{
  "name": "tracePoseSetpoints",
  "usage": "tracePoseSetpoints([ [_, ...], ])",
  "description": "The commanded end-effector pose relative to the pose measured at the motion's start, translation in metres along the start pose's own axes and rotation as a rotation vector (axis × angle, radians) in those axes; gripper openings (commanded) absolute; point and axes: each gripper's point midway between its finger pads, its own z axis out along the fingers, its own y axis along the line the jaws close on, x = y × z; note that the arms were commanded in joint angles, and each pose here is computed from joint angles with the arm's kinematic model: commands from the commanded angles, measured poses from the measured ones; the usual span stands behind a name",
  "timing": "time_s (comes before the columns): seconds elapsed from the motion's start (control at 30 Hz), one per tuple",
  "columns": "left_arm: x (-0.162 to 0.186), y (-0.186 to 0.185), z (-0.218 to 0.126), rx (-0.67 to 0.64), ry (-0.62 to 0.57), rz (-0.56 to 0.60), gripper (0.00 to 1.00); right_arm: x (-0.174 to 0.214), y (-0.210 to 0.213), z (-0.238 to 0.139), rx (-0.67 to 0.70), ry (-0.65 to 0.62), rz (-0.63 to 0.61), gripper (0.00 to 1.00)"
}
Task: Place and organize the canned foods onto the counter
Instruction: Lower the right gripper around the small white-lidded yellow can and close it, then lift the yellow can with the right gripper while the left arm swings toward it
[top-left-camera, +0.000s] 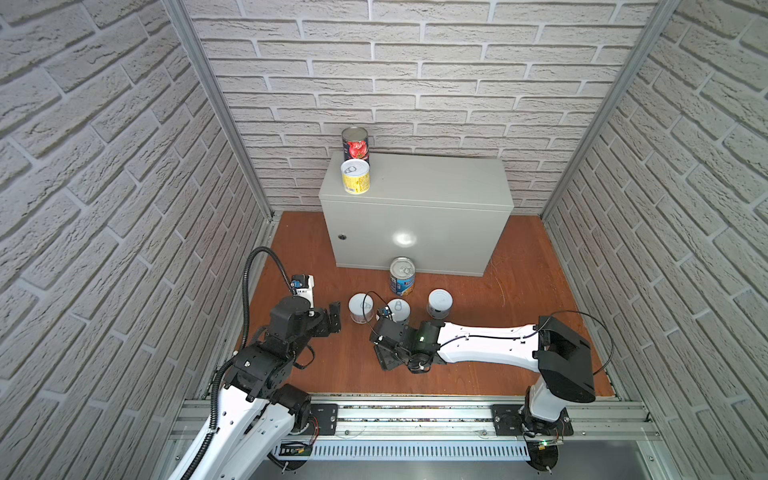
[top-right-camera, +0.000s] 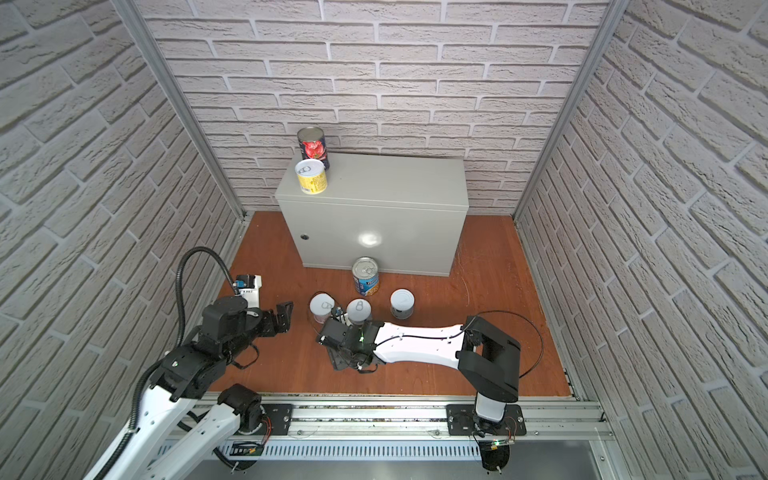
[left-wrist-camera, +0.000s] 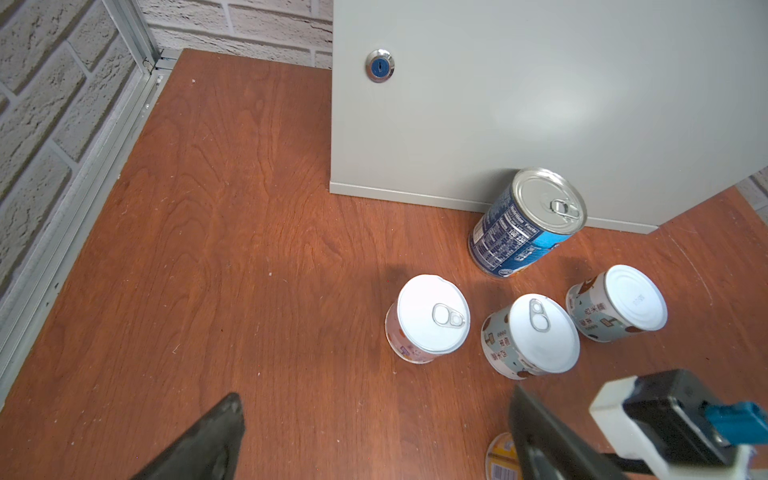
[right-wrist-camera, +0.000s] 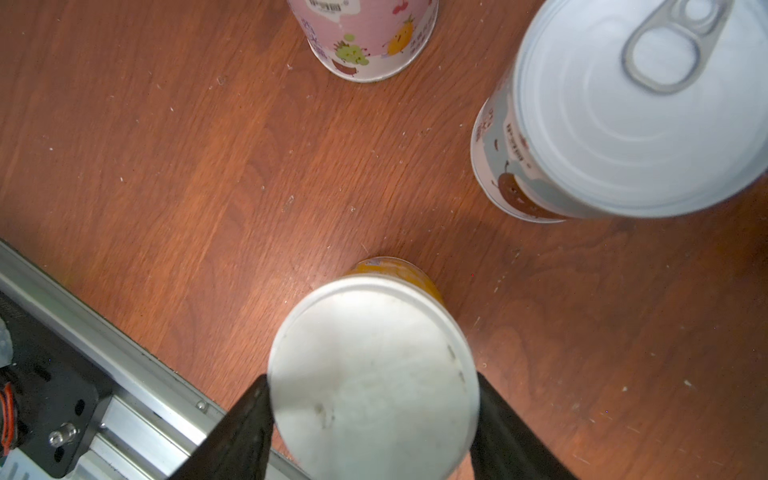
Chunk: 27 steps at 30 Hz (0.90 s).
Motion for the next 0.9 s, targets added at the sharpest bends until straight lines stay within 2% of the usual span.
tracePoseSetpoints([
  [0.0,0.000,0.002,0.001,-0.009,-0.014,-0.018,0.98,0.002,-0.019,0.004,0.108,-0.008,0.001,0.67],
  [0.37,0.001,-0.007,0.009,0.037,0.019,-0.028,0.98,0.000,-0.047,-0.011,0.199,-0.071,0.070,0.65],
  [0.87,-0.006,-0.017,0.004,0.157,-0.024,-0.116,0.98,-0.009,-0.094,-0.035,0.330,-0.127,0.122,0.65],
])
